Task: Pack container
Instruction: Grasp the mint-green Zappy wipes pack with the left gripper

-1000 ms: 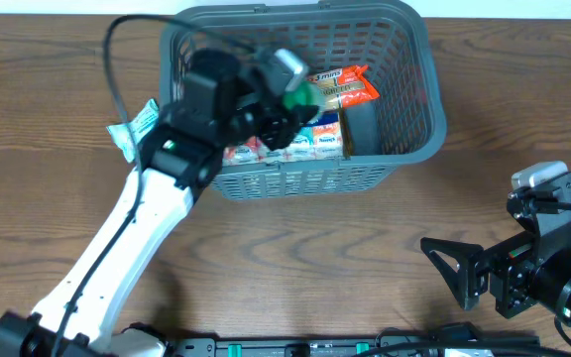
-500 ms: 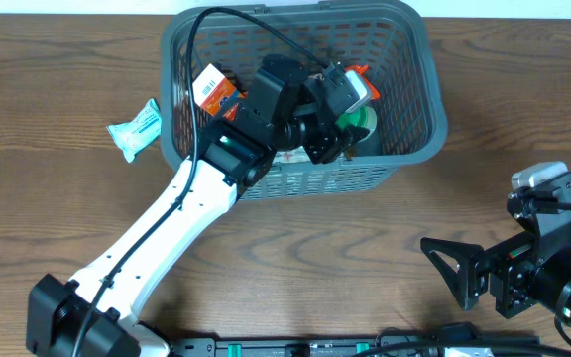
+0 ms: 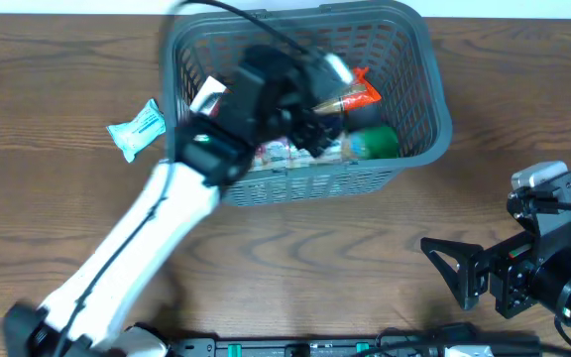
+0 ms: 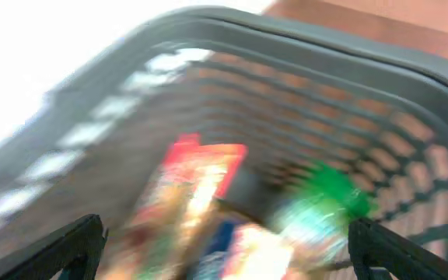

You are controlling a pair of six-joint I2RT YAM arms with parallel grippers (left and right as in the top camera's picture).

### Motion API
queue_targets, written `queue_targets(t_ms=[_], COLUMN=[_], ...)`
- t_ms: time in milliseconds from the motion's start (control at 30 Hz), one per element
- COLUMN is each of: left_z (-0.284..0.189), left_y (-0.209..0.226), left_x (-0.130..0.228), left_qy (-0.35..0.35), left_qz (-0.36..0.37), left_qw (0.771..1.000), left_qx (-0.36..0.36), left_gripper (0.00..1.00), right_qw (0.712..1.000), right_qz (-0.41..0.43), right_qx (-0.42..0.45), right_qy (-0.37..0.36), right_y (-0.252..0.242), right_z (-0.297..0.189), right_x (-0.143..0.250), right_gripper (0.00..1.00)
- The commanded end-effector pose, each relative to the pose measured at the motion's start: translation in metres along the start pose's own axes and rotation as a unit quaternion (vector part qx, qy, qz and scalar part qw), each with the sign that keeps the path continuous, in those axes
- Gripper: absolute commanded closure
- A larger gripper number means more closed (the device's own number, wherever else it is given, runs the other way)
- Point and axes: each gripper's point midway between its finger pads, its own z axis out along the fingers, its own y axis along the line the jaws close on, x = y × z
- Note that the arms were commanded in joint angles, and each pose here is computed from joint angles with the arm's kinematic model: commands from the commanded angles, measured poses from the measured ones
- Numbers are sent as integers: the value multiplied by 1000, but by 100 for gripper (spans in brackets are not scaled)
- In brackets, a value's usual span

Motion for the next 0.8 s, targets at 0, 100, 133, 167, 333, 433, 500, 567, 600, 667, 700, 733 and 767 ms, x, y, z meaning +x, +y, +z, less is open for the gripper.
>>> queue_targets(t_ms=[0,100,133,167,333,433,500,567,600,667,700,733,767], left_z=[-104,-179,-201,-219,-265,-251,-233,-210,-199,-177,-171,-164,-158], left_y=[75,129,146,160,224,251,265,273,273,274,276,279,280], left_x=[-49,-40,-31,-21,52,97,129,153,160,174,182,193,202], left_qy=[-79,-91,-89,-86,-33,4,32,49,55,62,69,78,86], left_qz=[-20,-50,-66,-89,-203,-261,-297,-317,-312,-296,-294,-294,-299], left_qw=[984,958,947,936,889,883,882,891,903,923,926,927,926], left_qx=[-156,-268,-302,-330,-409,-390,-364,-321,-292,-238,-227,-220,-214], left_gripper=[2,2,2,2,2,2,2,2,2,2,2,2,2], right_qw=[1000,1000,1000,1000,1000,1000,1000,1000,1000,1000,1000,1000,1000], right_qz=[6,6,6,6,6,6,6,6,6,6,6,6,6], right_qx=[2,2,2,2,2,2,2,2,2,2,2,2,2], right_qy=[-1,-1,-1,-1,-1,-1,-1,-1,-1,-1,-1,-1,-1], right_y=[0,0,0,0,0,0,0,0,0,0,0,0,0], right_z=[-1,-1,-1,-1,-1,-1,-1,-1,-1,-1,-1,-1,-1], right_x=[-1,-1,-1,-1,-1,-1,-1,-1,-1,-1,-1,-1,-1], right_gripper=[1,1,1,1,1,1,1,1,1,1,1,1,1])
